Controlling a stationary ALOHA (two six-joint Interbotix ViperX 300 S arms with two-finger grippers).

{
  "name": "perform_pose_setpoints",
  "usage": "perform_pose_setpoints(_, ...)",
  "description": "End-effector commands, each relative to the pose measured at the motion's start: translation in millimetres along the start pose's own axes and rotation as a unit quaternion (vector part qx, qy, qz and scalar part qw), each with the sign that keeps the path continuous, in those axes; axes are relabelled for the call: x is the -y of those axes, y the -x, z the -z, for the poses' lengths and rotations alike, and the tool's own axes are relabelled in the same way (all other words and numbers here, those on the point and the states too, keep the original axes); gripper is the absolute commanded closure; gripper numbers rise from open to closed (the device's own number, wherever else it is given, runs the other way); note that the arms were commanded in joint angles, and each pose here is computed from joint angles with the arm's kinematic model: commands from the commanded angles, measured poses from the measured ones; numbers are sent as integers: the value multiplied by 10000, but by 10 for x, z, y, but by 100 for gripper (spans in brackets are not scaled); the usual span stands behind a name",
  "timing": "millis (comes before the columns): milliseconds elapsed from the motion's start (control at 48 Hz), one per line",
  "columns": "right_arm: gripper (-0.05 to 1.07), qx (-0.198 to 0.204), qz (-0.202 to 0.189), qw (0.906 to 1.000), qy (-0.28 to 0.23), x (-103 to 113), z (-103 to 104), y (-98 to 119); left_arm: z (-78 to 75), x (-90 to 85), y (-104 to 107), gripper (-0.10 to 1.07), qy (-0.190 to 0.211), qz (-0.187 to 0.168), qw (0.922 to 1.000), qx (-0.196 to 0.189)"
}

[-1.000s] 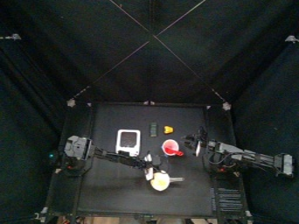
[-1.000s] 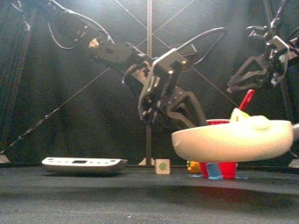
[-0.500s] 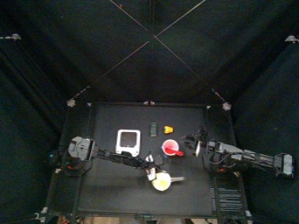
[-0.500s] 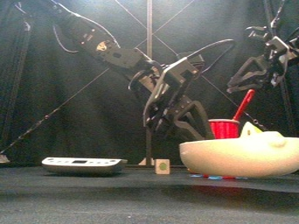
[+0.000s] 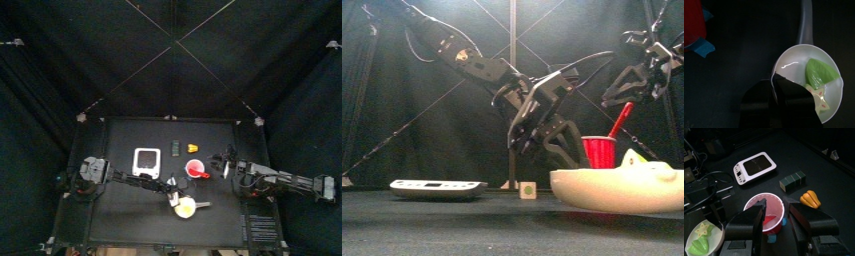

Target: Place pan below cup

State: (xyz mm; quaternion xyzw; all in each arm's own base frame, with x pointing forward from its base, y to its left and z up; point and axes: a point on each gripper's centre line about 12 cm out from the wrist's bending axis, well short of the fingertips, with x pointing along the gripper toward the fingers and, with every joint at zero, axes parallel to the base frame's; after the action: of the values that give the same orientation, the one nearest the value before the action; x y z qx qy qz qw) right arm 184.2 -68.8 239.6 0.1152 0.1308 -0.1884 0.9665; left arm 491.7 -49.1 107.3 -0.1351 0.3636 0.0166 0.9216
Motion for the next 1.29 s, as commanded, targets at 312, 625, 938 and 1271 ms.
perform_pose_setpoints(312,29,32,2,10000,5,-2,-30,-20,-190,57,111,22,-1,81,9997,248)
perform_pose_setpoints(625,29,9,6,10000,-2,-1,-23,-27,-207,54,262,22,-11,88,9995,294)
perform_pose_setpoints(938,29,1,7,10000,-2,-1,-21,-30,-214,56,268,22,-26,93,9995,308)
perform_pose_setpoints(1271,29,-21,12,10000,-2,1,-10,-35,-224,240,457,22,-662,228,9967,411)
